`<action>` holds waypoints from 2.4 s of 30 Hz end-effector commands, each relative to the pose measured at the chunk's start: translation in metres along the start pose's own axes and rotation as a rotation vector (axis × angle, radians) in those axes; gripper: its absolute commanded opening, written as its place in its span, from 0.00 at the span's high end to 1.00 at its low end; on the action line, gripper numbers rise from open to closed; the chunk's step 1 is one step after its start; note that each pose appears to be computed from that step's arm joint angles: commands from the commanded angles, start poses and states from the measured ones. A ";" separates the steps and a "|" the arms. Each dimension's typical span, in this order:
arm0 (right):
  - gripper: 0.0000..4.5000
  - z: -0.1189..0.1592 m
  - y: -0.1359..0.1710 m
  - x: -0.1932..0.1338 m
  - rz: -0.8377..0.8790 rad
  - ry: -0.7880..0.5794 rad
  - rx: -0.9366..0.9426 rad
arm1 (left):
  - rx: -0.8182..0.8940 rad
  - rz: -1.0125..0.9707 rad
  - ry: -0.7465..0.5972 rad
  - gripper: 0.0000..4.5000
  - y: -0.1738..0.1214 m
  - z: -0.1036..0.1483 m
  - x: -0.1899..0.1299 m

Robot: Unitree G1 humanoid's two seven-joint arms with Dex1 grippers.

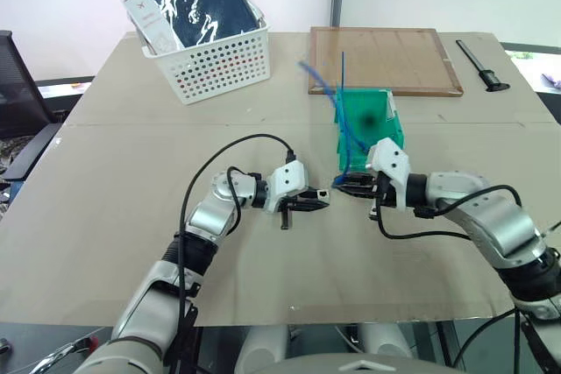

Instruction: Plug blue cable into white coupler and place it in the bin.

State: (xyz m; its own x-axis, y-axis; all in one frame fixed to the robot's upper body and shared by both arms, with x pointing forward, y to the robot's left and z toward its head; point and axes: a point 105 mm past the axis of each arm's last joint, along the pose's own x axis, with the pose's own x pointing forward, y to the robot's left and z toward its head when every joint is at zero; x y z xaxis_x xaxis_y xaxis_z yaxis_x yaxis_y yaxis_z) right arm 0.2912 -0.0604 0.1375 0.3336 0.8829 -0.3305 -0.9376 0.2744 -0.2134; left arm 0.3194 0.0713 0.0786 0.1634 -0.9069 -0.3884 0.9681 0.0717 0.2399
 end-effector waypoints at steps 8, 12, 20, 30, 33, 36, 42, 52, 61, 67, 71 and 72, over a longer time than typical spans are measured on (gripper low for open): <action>1.00 0.008 -0.001 0.013 0.102 0.019 -0.095 | 0.013 -0.017 0.073 0.92 -0.006 -0.018 0.002; 1.00 0.000 -0.001 0.011 0.133 0.069 -0.111 | 0.020 -0.019 0.074 0.92 -0.006 -0.017 0.002; 1.00 -0.010 -0.002 0.011 0.200 0.166 -0.127 | 0.027 -0.018 0.078 0.92 -0.002 -0.017 0.002; 1.00 -0.012 -0.016 0.016 0.303 0.297 -0.077 | 0.038 -0.014 0.072 0.92 -0.002 -0.015 0.003; 1.00 -0.012 -0.017 0.018 0.329 0.326 -0.065 | 0.038 -0.009 0.070 0.92 -0.002 -0.015 0.003; 1.00 -0.018 -0.014 0.022 0.349 0.352 -0.063 | 0.038 -0.003 0.067 0.92 -0.002 -0.014 0.003; 1.00 -0.037 -0.007 0.034 0.357 0.387 -0.088 | 0.035 0.005 0.063 0.92 -0.003 -0.014 0.003; 0.85 0.006 -0.029 0.037 0.154 0.091 -0.219 | 0.007 0.018 0.023 0.92 -0.003 -0.006 0.002; 0.21 0.074 -0.034 -0.053 -0.234 -0.318 -0.238 | -0.184 0.115 -0.176 0.92 0.015 0.050 -0.014; 0.21 0.046 -0.020 -0.106 -0.618 -0.226 -0.204 | -0.453 0.146 -0.199 0.92 0.050 0.106 -0.012; 0.21 0.022 -0.006 -0.125 -0.800 -0.162 -0.117 | -0.507 0.199 -0.200 0.92 0.079 0.136 0.004; 0.21 0.018 -0.002 -0.126 -0.818 -0.151 -0.105 | -0.525 0.210 -0.186 0.92 0.085 0.139 0.009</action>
State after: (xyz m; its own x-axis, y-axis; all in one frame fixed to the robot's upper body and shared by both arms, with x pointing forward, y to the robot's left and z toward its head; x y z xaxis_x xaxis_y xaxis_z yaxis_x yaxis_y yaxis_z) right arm 0.2563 -0.1617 0.1834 0.8596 0.5096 0.0362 -0.4592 0.8017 -0.3827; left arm 0.3682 0.0160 0.2182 0.3448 -0.9195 -0.1885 0.9100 0.3767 -0.1730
